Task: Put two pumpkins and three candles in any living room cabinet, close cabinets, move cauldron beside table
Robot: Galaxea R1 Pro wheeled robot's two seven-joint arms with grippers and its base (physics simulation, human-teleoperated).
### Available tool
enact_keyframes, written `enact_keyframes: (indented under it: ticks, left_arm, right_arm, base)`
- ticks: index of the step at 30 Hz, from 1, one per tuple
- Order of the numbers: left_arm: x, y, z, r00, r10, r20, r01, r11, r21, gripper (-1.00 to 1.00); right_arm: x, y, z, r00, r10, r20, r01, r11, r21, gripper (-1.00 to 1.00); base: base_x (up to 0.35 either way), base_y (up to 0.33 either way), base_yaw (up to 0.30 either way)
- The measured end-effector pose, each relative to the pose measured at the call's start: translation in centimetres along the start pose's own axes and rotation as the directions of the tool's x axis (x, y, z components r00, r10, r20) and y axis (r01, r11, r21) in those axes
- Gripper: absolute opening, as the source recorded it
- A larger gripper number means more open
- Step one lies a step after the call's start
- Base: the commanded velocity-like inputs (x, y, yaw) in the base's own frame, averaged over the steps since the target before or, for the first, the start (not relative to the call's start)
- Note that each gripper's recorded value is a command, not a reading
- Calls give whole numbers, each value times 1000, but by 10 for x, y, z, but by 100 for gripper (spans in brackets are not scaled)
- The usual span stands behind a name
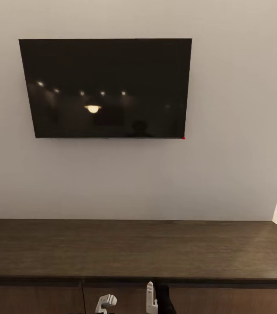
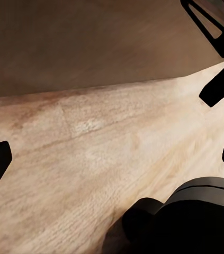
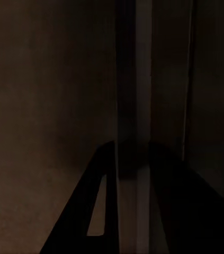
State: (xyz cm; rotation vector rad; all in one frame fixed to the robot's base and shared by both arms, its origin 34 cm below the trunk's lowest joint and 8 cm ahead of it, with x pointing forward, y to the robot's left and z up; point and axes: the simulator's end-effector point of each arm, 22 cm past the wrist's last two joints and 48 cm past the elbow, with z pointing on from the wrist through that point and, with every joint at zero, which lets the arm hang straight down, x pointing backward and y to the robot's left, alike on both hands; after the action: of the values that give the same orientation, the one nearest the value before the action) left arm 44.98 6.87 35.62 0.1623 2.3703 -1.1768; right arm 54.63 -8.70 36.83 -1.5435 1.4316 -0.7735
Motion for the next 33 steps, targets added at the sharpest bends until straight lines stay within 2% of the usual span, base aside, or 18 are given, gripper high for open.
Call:
enact_keyframes:
  ticks: [33]
  left_arm:
    - [6,2,1,1000,-12,-9,12,1000,-2,100]
  right_arm:
    - [0,0,0,1000,1,1,-1,1000,2,-100]
  base:
    - [0,0,0]
